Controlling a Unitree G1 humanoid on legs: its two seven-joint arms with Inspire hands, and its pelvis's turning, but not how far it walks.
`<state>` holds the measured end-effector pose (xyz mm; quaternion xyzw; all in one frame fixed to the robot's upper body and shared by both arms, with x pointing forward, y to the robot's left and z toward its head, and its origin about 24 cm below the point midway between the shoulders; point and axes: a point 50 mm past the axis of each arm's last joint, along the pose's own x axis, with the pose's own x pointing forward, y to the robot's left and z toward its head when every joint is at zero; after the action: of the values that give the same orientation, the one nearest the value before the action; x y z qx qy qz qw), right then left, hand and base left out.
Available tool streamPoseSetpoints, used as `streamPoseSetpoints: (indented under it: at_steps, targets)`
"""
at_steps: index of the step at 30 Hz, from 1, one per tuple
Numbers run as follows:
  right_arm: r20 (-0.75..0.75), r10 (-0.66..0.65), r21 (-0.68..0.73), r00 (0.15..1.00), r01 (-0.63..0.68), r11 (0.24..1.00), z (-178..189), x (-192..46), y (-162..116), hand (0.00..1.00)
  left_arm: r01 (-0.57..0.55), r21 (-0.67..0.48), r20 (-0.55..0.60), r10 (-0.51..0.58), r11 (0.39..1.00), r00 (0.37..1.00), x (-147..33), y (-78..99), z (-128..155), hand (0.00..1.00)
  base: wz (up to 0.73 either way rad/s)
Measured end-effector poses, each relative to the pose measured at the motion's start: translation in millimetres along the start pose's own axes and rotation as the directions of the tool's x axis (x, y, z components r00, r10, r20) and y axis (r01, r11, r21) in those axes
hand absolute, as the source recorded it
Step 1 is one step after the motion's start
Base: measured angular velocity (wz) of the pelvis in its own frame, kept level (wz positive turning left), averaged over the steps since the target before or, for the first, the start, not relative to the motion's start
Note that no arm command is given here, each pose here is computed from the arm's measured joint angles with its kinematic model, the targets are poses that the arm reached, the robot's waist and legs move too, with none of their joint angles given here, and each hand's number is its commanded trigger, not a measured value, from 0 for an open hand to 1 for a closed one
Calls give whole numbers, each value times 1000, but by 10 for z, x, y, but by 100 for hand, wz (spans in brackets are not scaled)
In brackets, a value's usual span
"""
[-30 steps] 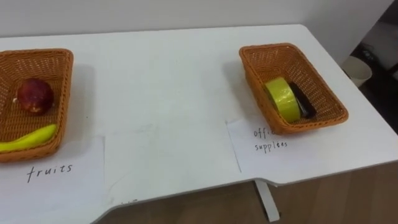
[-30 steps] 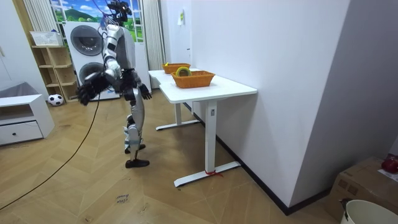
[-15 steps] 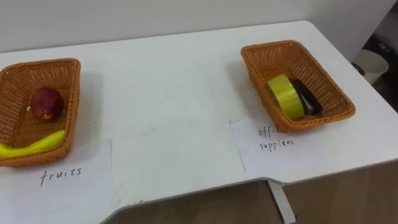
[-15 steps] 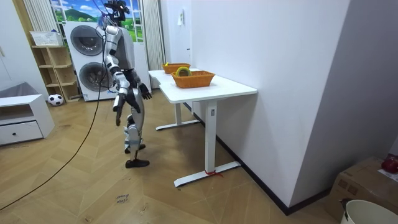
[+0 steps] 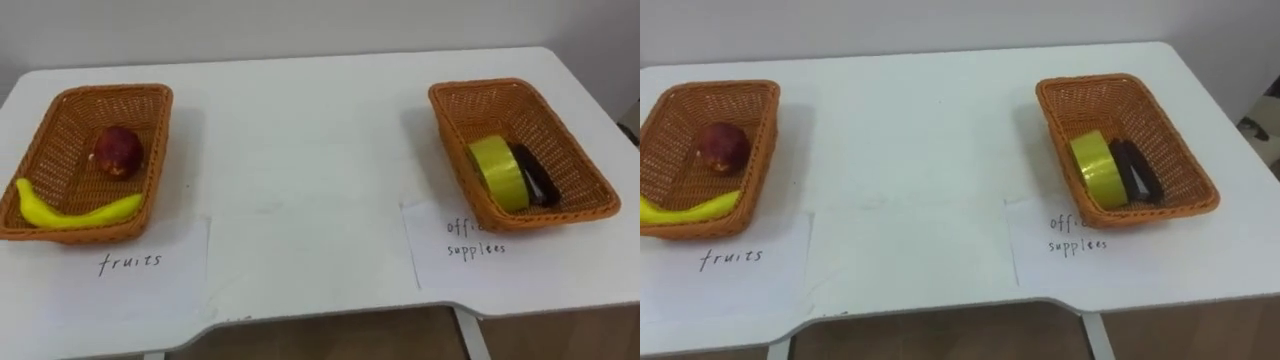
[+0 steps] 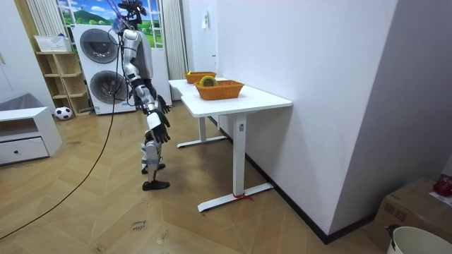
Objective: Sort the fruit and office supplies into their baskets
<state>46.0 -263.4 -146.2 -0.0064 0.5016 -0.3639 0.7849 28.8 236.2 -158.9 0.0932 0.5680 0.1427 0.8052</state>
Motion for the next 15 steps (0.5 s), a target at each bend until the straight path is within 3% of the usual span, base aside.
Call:
streamPoseSetpoints:
  at_steps: [15]
  targets:
    - [-53,232,-104,971,-236,966,-130,-47,253,0,3,35,10,-3,999,1000,12,-47,30,0,7]
